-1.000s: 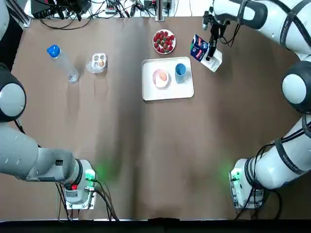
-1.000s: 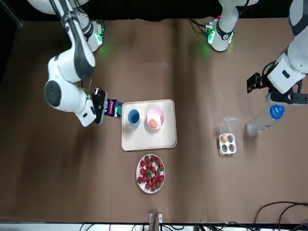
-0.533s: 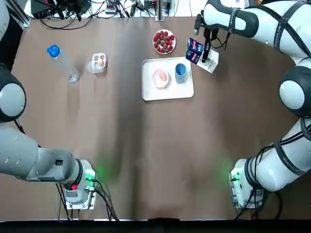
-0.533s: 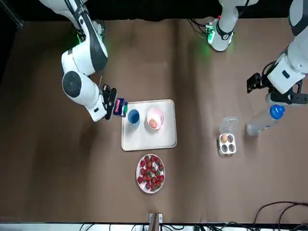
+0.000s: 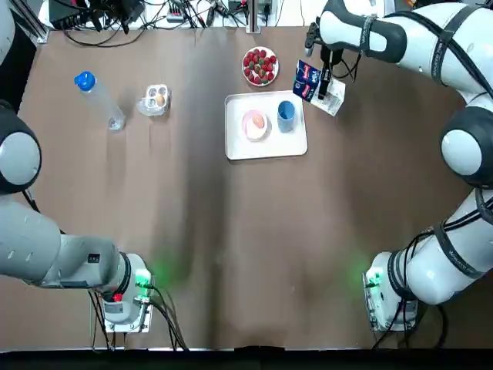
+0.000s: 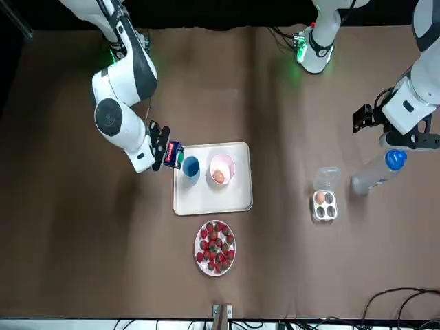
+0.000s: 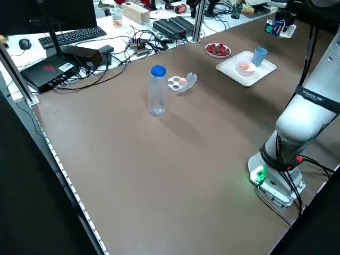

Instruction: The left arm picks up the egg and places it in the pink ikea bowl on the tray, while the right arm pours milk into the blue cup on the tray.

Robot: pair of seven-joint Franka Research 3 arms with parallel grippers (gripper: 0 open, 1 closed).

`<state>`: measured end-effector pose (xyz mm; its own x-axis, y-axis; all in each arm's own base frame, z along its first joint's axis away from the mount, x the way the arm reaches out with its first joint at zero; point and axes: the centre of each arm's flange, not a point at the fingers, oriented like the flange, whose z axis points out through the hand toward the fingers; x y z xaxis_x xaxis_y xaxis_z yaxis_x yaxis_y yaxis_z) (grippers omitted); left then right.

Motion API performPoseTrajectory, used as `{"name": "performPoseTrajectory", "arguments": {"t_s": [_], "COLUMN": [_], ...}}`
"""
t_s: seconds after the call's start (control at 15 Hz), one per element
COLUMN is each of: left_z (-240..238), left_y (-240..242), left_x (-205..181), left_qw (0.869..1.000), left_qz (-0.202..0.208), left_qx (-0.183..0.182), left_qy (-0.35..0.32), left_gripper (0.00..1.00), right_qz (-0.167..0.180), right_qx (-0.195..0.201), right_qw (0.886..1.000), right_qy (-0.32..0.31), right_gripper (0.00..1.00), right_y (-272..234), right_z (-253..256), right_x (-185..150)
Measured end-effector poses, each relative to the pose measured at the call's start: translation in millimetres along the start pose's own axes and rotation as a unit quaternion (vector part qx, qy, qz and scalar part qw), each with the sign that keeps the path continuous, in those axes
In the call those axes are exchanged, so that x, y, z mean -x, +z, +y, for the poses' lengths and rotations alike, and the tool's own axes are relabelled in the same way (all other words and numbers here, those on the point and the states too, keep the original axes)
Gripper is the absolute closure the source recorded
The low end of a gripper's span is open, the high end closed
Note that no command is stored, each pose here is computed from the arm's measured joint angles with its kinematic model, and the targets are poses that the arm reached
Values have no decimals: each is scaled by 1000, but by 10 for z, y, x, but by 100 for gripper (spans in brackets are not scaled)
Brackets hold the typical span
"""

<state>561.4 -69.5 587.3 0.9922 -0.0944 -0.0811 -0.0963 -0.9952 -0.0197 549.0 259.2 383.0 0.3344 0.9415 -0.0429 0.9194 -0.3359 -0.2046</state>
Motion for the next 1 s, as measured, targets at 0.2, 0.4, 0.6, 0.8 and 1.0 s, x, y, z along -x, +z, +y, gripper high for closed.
{"name": "performPoseTrajectory", "arguments": {"t_s": [0.2, 0.4, 0.6, 0.8, 1.0], "left_z": [0, 0, 0, -1, -4], "left_y": [12, 19, 18, 18, 18], "left_x": [9, 13, 13, 13, 13], "left_qw": [1000, 1000, 1000, 1000, 1000], "left_qz": [-5, -7, -7, -7, -7], "left_qx": [0, 0, 0, 0, -1], "left_qy": [0, 0, 0, 0, 0], "left_gripper": [0, 0, 0, 0, 0], "right_qz": [0, 0, 0, 8, 20], "right_qx": [0, 0, 1, 3, 0], "right_qw": [1000, 1000, 1000, 1000, 1000], "right_qy": [0, 1, 9, 11, 3], "right_gripper": [43, 43, 43, 43, 43], "right_y": [2, 2, -13, -83, -137], "right_z": [1, 4, 76, 307, 577], "right_x": [0, 3, 76, 320, 657]}}
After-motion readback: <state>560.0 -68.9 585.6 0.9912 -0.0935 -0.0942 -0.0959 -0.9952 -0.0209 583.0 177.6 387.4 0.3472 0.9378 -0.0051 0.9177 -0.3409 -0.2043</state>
